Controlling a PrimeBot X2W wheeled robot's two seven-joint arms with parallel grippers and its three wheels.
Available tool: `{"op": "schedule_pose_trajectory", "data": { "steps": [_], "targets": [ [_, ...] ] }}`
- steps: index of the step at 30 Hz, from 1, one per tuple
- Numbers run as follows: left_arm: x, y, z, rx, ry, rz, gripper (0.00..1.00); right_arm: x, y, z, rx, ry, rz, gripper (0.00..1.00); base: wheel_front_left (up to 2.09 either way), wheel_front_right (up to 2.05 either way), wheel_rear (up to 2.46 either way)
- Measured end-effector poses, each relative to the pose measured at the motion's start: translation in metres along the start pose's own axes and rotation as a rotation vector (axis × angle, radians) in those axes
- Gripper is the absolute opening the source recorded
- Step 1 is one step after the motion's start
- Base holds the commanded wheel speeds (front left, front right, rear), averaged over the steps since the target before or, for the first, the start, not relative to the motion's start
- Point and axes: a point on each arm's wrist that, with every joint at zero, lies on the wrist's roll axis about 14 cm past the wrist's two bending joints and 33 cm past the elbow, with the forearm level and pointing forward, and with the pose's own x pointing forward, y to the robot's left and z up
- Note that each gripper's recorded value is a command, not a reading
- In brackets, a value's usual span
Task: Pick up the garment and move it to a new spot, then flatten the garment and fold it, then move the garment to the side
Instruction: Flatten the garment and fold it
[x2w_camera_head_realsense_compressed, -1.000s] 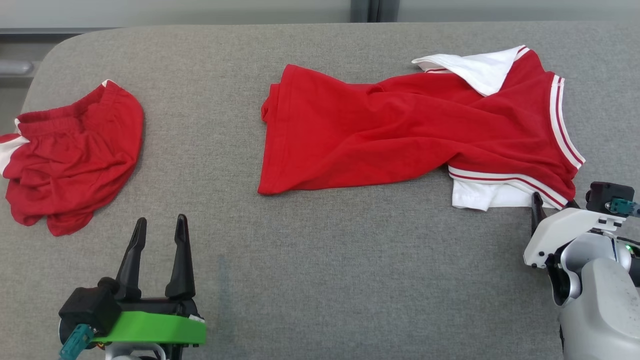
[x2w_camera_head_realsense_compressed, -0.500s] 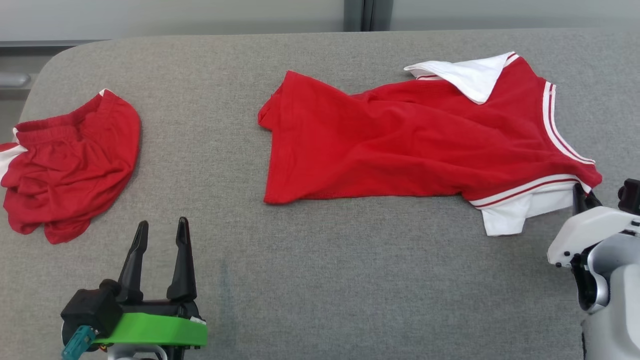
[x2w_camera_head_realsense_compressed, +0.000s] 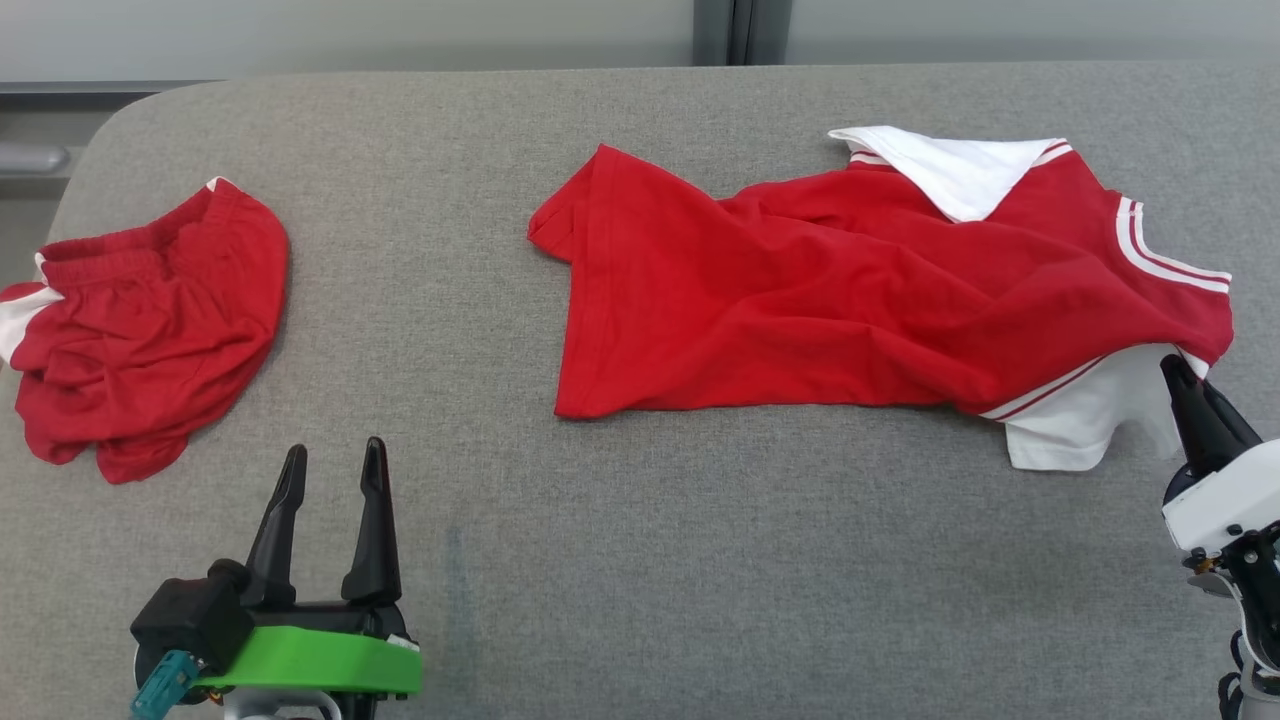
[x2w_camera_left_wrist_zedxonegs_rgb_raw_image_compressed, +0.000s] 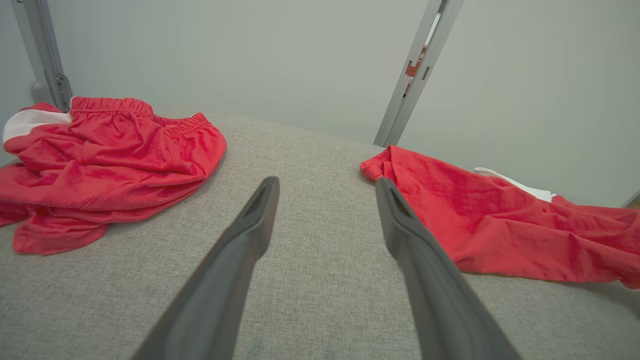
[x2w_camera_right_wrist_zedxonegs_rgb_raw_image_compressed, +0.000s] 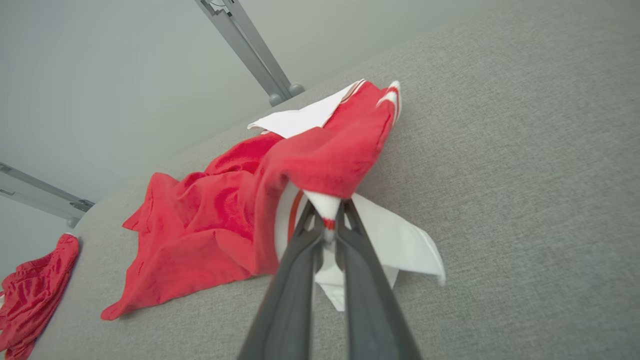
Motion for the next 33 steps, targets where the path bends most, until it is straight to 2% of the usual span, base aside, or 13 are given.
{"op": "schedule_pose_trajectory", "data": {
  "steps": [3, 11, 13, 17, 23, 33],
  "targets": [
    [-0.001, 0.002, 0.0, 0.002, -0.001, 0.005, 1.0, -0.004, -0.001, -0.001, 0.016, 0.013, 0.004, 0.0, 0.0, 0.0, 0.0],
    [0.0, 0.004, -0.003, 0.003, 0.009, 0.011, 1.0, 0.015, -0.029, -0.01, -0.134, 0.097, -0.133, 0.0, 0.0, 0.0, 0.0],
    [0.001, 0.004, -0.004, 0.005, 0.013, 0.009, 1.0, 0.03, -0.031, -0.001, -0.209, 0.074, -0.139, 1.0, 0.0, 0.0, 0.0],
    [0.005, 0.002, -0.003, 0.009, 0.011, 0.001, 1.0, 0.051, -0.04, 0.002, -0.331, 0.044, -0.153, 1.0, 0.0, 0.0, 0.0],
    [0.0, 0.008, 0.0, 0.011, 0.005, 0.02, 1.0, 0.063, -0.033, -0.017, -0.354, 0.052, -0.125, 1.0, 0.0, 0.0, 0.0],
    [-0.003, 0.011, 0.008, 0.013, -0.022, 0.03, 1.0, 0.022, -0.018, 0.015, -0.436, -0.2, -0.093, 1.0, 0.0, 0.0, 0.0]
  ]
}}
